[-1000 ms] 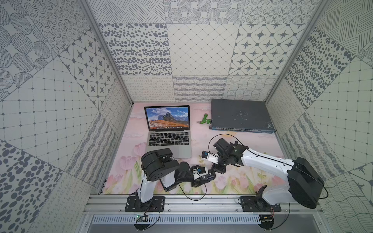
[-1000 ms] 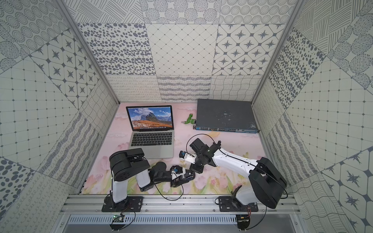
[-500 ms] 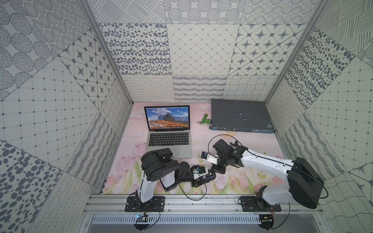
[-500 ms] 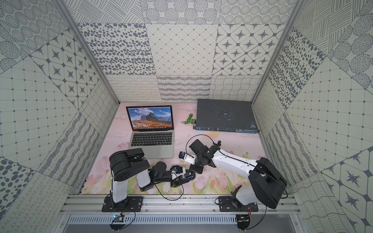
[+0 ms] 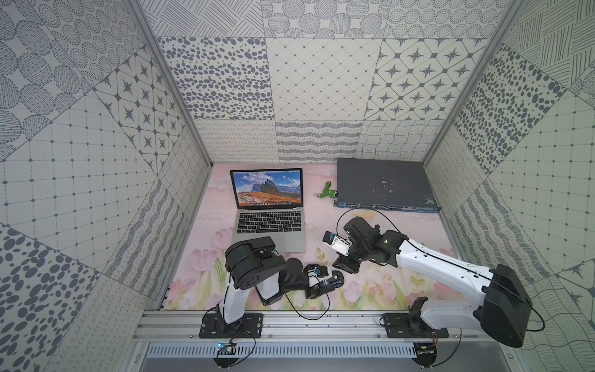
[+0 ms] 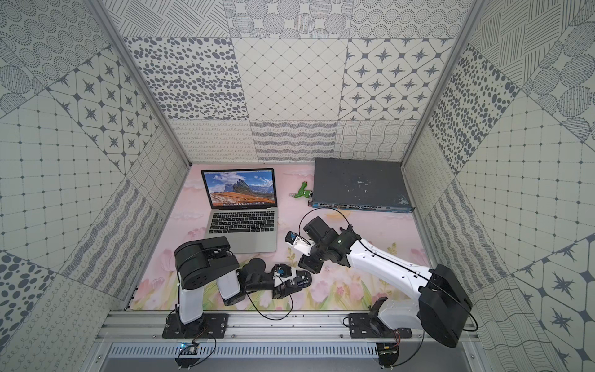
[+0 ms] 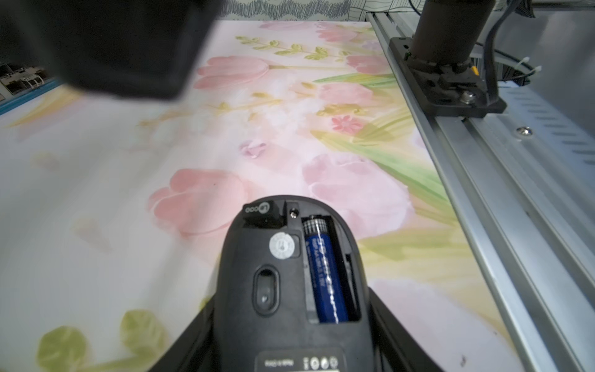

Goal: Remove the wireless mouse receiver from the laptop
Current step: Insert the USB plug into the mouse.

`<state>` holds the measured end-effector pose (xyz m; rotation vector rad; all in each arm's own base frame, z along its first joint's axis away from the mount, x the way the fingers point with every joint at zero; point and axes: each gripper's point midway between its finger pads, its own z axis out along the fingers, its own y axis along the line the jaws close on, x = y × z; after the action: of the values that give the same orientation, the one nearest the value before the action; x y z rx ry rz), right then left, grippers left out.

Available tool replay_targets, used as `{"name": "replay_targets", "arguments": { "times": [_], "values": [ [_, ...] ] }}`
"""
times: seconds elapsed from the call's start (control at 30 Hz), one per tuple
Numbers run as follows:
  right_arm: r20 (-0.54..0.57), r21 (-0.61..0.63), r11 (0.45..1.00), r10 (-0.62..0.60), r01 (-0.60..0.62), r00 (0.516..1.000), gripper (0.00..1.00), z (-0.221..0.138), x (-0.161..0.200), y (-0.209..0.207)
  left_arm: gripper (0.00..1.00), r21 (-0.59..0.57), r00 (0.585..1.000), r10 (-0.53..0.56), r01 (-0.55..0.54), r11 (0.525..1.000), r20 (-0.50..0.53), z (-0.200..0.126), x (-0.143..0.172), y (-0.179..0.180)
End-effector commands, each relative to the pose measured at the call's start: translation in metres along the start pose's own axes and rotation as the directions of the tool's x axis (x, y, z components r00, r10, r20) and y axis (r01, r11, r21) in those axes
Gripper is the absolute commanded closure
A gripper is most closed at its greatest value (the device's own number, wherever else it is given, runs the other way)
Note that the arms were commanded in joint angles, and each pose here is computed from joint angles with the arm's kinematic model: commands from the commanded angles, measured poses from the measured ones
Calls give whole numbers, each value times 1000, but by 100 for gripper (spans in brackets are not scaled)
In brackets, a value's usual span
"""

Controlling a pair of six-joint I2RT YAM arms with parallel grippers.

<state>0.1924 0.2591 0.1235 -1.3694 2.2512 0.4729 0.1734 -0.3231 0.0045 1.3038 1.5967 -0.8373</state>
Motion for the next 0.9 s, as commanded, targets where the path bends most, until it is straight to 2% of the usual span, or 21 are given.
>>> {"name": "replay_targets", "arguments": {
  "times": [0.0, 0.13, 0.2, 0.23, 0.37, 0.43, 0.57, 0.87],
  "values": [
    [41, 68, 946, 315, -317, 948, 47, -13, -14, -15, 41, -11, 988, -73, 72, 997, -139, -2, 34, -2],
    [-61, 181, 784, 611, -594, 789, 48, -12, 8, -17, 41, -12, 987, -76, 75, 997, -142, -2, 35, -1],
    [-110, 238, 707, 701, -666, 705, 53, -11, 21, -11, 41, -11, 987, -76, 75, 997, -142, -2, 34, -1],
    [-119, 247, 686, 723, -685, 681, 55, -10, 22, -6, 41, -11, 987, -77, 76, 997, -144, -2, 35, -1],
    [-151, 277, 654, 753, -704, 640, 61, 2, 23, 10, 41, -10, 987, -77, 76, 997, -142, -1, 34, -1],
    [-163, 339, 635, 766, -694, 622, 69, 7, 30, 7, 41, -7, 987, -77, 77, 997, -143, -1, 34, -2],
    [-213, 380, 610, 790, -696, 576, 75, 21, 36, 10, 42, -10, 986, -79, 79, 997, -146, -2, 35, -2],
    [-260, 414, 612, 789, -674, 556, 75, 34, 40, 15, 41, -9, 986, -79, 79, 997, -149, -1, 35, -1]
  ]
}}
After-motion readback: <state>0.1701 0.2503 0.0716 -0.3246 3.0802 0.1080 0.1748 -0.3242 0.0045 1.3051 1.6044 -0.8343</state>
